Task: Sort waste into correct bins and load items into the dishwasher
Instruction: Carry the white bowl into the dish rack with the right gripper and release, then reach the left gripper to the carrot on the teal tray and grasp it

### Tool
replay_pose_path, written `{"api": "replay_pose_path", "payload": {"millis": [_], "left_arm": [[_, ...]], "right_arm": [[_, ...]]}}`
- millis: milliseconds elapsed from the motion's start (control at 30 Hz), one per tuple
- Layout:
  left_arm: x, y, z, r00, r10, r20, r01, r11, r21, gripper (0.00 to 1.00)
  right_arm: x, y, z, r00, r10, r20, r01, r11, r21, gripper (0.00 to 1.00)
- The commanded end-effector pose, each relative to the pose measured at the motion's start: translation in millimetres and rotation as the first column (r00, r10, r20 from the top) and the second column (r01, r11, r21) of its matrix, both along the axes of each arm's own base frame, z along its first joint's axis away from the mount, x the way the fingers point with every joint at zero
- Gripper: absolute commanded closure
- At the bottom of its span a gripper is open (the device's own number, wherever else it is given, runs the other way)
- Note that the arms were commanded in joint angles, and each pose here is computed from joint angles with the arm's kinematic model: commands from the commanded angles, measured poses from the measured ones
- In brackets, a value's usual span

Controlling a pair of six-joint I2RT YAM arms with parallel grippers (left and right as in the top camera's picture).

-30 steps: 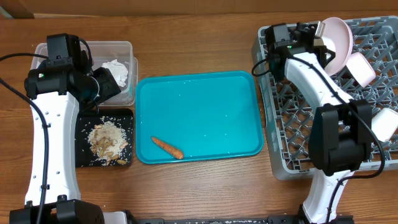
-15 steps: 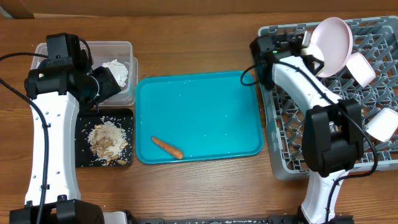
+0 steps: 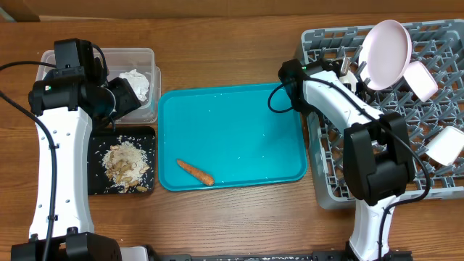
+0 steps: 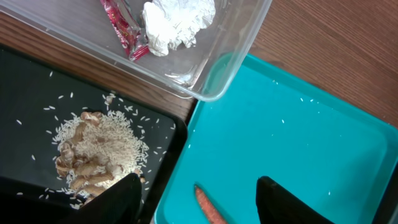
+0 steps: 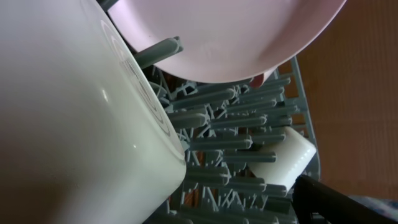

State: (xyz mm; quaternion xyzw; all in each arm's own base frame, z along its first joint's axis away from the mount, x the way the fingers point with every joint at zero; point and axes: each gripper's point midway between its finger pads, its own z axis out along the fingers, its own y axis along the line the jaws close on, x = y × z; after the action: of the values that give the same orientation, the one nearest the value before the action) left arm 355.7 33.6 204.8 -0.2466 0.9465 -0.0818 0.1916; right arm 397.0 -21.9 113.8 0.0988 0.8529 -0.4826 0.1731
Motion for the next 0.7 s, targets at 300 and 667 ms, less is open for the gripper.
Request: {"api": "replay_pose_path", "payload": {"millis": [300,667], "left_arm": [[-0.2,-1.3,11.6,0.999,-0.027,0.034,0.027,1.0,0.007,0.35],[-7.8,-42.1,10.0,0.992,-0.129,0.011,0.129,0.987,-0.096,0.32]], "right_arm": [[2.7,49.6,98.8,0.957,0.109,0.269,-0.233,0.84,0.489,0.0],[-17.9,139.3,97.0,0.82,0.505,0.269,-0.465,0.314,0.828,0.0]]}}
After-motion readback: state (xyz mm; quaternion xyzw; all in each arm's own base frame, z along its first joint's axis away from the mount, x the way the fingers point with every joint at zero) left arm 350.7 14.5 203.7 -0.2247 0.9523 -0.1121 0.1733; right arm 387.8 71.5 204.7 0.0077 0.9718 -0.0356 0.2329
